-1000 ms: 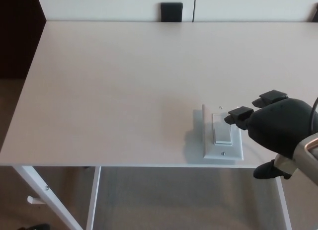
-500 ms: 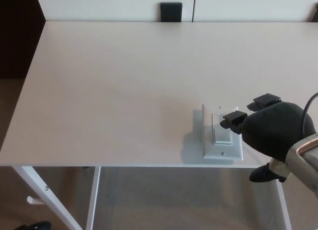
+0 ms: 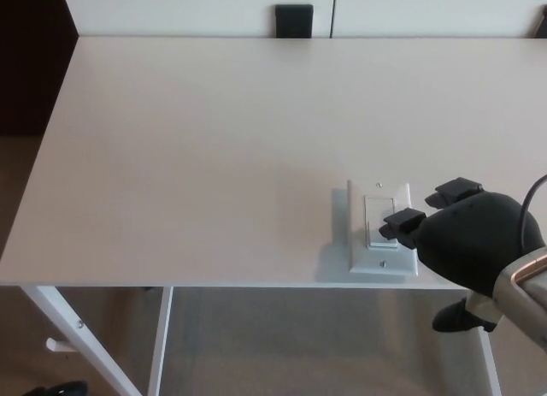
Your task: The robot walk towards a table in front and then clicks the light switch button using the right hand's index finger
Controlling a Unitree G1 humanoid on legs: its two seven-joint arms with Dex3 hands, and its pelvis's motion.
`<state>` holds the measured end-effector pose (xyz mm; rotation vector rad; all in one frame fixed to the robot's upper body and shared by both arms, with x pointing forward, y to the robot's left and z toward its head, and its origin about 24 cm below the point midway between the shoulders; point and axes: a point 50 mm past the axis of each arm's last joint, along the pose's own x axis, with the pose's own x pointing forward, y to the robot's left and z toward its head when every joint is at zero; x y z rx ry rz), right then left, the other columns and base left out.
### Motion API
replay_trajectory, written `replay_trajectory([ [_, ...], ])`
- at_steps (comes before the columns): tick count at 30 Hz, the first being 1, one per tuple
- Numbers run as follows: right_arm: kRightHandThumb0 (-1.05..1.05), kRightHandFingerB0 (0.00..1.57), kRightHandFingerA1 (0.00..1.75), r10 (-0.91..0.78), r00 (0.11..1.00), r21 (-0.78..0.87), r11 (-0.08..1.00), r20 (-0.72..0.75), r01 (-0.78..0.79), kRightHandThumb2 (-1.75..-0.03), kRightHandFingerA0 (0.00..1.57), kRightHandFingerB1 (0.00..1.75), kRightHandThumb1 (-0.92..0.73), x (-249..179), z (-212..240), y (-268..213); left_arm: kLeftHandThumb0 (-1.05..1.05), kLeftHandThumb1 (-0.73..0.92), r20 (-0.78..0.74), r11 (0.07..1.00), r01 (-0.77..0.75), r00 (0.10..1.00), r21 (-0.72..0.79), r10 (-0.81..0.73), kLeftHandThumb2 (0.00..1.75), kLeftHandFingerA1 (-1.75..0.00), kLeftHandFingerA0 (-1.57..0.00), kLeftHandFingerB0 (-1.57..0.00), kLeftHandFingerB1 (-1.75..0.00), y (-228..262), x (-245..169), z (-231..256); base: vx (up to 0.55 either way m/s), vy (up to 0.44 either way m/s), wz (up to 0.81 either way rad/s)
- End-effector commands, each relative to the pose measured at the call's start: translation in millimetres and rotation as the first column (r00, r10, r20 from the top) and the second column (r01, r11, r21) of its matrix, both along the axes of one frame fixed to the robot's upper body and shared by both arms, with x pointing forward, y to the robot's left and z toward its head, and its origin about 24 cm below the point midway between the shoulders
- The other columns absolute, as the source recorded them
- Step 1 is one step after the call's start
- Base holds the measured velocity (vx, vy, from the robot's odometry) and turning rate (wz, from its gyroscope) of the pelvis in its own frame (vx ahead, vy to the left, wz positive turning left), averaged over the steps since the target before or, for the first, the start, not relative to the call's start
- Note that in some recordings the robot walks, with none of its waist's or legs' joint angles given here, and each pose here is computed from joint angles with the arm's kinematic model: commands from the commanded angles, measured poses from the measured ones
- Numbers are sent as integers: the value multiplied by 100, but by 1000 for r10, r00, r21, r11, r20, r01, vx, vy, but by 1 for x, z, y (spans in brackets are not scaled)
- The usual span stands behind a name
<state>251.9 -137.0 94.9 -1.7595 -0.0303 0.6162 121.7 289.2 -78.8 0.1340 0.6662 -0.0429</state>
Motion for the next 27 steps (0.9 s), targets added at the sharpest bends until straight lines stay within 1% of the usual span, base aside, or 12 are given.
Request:
replay_trajectory([
  [1,-77,20,40,-20,1000,-40,999,-17,20,-76,10,38,-43,1,-5,-6,-37,57,-16,1000,5,1000,15,-5,57,-40,-41,-41,-38,5,-1,1,0,0,0],
  [5,-76,20,39,-27,1000,-45,999,-15,26,-75,10,38,-42,4,-7,-6,-39,55,-14,1000,2,1000,12,-2,57,-42,-43,-41,-39,6,1,1,0,0,0],
  [18,-79,20,40,-32,999,-50,998,-18,31,-77,10,38,-43,8,-9,-5,-37,56,-17,1000,-11,1000,-3,11,56,-40,-42,-41,-38,5,1,1,0,0,0],
  [20,-78,18,39,-34,999,-57,998,-28,33,-78,8,38,-43,8,-9,-5,-39,56,-12,1000,-5,1000,-8,5,57,-41,-42,-41,-39,5,2,2,0,0,0],
  [22,-78,17,40,-27,999,-58,998,-25,25,-78,9,38,-43,7,-9,-4,-37,56,-11,1000,-9,1000,-10,8,57,-41,-42,-41,-38,5,2,2,0,0,0],
  [24,-77,19,41,-12,1000,-39,999,-12,12,-76,12,38,-41,5,-11,-4,-36,56,-11,1000,-8,1000,-6,8,57,-41,-43,-42,-38,5,1,2,0,0,0],
  [27,-76,19,40,-7,1000,-28,1000,-21,6,-75,11,38,-41,3,-11,-3,-37,56,-15,1000,-9,1000,-11,9,57,-41,-43,-41,-38,5,2,3,0,0,0],
])
